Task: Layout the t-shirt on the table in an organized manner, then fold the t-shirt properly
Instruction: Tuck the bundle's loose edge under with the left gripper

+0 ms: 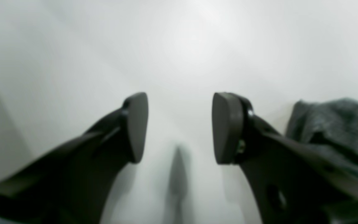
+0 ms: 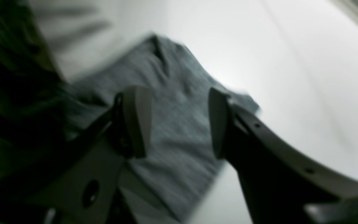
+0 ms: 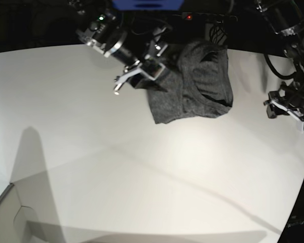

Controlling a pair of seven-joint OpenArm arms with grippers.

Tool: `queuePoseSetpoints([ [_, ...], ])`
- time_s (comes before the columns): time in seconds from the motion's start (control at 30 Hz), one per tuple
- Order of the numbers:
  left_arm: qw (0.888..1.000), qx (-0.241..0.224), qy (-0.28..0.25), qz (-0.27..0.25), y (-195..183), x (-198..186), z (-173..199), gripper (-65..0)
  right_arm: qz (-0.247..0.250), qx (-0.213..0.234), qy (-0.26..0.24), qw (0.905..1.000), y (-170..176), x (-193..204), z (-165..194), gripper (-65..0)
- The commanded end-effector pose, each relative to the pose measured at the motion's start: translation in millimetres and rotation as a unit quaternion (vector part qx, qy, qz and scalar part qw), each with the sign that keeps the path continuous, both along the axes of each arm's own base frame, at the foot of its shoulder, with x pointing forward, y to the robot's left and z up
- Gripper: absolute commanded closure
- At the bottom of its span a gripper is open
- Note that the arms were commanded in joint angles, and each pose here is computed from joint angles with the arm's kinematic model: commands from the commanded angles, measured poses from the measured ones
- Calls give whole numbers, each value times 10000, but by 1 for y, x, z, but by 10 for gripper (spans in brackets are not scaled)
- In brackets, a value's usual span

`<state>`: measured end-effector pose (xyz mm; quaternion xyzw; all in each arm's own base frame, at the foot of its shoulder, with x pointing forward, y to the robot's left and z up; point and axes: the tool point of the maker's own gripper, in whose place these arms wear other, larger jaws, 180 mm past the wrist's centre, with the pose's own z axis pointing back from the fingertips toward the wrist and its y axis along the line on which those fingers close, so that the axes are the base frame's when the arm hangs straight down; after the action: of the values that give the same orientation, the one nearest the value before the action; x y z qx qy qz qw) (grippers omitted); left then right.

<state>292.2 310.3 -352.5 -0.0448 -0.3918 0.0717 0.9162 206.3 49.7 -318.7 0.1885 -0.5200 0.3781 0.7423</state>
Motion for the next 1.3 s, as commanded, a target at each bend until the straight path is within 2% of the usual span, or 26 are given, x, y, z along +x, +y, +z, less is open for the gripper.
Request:
queuePoseSetpoints([
  [0.0, 9995, 35, -280, -167, -5, 3, 19, -325, -111, 192, -137, 9997, -2, 7, 10, -302],
  [0.2, 9935, -662, -400, -832, -85, -19, 41, -324, -775, 24, -175, 9968, -41, 30, 6, -302],
  [0.37, 9907, -701, 35, -1162, -127, -33, 19, -324, -1119, -158, -220, 9934, -70, 41, 3, -302],
  [0.53, 9903, -391, 273, -1306, -137, -31, -6, -324, -1224, -196, -199, 9921, -78, 41, 2, -302],
  [0.77, 9918, -520, 56, -1164, -134, -17, -14, -324, -1229, -209, -108, 9921, -78, 35, -3, -302],
  [0.97, 9936, -638, 139, -923, -118, -6, -27, -324, -1221, -234, -18, 9922, -79, 29, -7, -302],
  [1.27, 9932, -755, 195, -865, -116, 3, -35, -324, -1220, -238, 12, 9922, -79, 27, -9, -302],
])
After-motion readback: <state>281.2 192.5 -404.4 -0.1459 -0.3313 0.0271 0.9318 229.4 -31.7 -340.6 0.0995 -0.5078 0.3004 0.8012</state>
